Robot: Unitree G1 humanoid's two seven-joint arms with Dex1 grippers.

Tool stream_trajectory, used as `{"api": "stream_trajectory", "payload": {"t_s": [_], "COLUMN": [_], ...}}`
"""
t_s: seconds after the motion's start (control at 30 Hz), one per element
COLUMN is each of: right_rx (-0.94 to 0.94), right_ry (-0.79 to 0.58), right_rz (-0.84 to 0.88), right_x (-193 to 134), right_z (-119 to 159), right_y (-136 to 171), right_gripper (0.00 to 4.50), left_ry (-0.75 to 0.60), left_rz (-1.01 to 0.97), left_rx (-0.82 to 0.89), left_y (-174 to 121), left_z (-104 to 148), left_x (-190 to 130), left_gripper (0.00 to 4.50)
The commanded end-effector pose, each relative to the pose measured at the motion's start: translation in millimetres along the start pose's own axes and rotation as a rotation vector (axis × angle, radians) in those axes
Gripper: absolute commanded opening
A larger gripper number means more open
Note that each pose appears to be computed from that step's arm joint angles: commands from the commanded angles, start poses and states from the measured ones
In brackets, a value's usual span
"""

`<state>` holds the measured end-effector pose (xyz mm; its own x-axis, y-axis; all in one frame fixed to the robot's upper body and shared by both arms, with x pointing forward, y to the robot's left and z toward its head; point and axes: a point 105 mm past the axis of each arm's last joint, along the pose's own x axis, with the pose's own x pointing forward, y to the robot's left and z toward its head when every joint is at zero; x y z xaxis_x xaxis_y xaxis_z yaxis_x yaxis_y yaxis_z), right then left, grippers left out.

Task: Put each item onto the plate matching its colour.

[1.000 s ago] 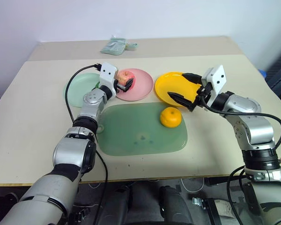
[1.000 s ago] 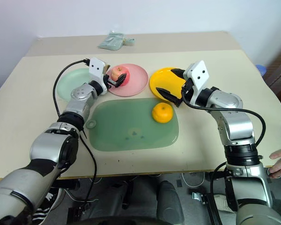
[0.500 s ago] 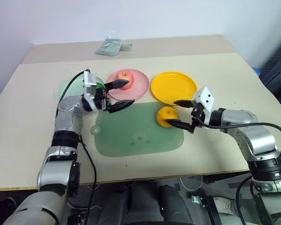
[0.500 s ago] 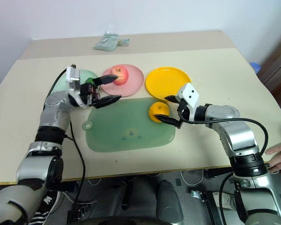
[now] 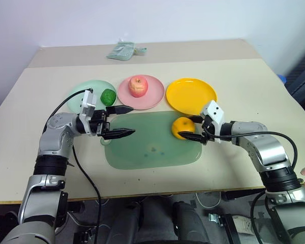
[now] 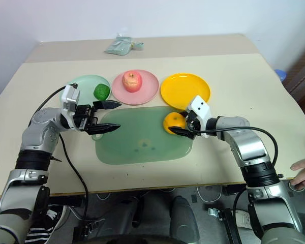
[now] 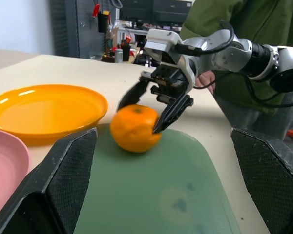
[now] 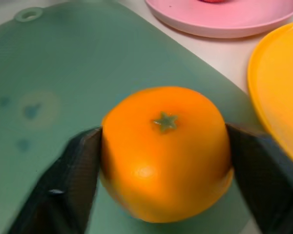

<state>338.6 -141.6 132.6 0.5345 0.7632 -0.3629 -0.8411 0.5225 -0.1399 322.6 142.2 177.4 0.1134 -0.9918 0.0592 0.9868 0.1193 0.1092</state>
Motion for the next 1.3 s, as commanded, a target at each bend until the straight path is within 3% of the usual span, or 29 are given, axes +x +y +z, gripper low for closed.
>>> {"api": "stream_trajectory", "payload": {"t_s": [0.03, 0.2, 0.3, 0.43, 0.57, 0.6, 0.63, 0.73, 0.8, 0.93, 1.17, 1.3], "right_rx": [-0.037, 0.001, 0.004, -0.031, -0.007, 0.015, 0.02, -0.008, 0.0, -0.012, -0.163, -0.149], "right_ry": [-0.033, -0.275, -0.352, -0.246, -0.206, -0.219, -0.214, -0.207, -0.289, -0.469, -0.432, -0.396], "right_rz": [-0.016, -0.104, -0.311, -0.504, -0.536, -0.53, -0.538, -0.572, -0.574, -0.376, 0.082, 0.174], "right_x": [-2.4, -9.9, -15.4, -6.3, 9.2, 10.7, 10.9, 7.8, 1.5, -9.0, -26.2, -34.2], "right_z": [10.9, 60.1, 79.3, 66.0, 53.6, 53.2, 51.2, 51.0, 65.8, 90.5, 73.3, 66.1], "right_y": [-2.1, -20.1, -56.4, -86.9, -92.2, -92.5, -94.8, -100.5, -102.0, -72.7, 23.5, 43.9], "right_gripper": [3.1, 3.1, 3.1, 3.1, 3.1, 4.12, 4.49, 4.49, 4.49, 4.49, 4.49, 4.49], "left_ry": [-0.005, -0.041, -0.064, -0.083, -0.078, -0.077, -0.076, -0.073, -0.071, -0.07, -0.027, -0.004], "left_rz": [0.001, 0.045, 0.083, 0.088, 0.111, 0.112, 0.116, 0.121, 0.123, 0.123, 0.129, 0.137], "left_rx": [0.052, 0.073, 0.114, 0.134, 0.143, 0.14, 0.138, 0.134, 0.131, 0.119, 0.101, 0.1], "left_y": [-0.4, 6.3, 14.1, 14.9, 15.8, 15.6, 15.6, 14.6, 14.0, 13.6, 14.9, 17.8], "left_z": [10.4, 15.1, 19.4, 21.6, 19.0, 18.6, 18.5, 18.0, 18.1, 19.0, 13.5, 13.5], "left_x": [-0.8, 0.3, 2.7, 9.1, 10.2, 9.9, 9.1, 6.3, 4.3, 0.5, -11.7, -21.3], "left_gripper": [4.5, 4.5, 4.5, 4.5, 4.5, 4.5, 4.5, 4.5, 4.5, 4.5, 4.5, 4.5]}}
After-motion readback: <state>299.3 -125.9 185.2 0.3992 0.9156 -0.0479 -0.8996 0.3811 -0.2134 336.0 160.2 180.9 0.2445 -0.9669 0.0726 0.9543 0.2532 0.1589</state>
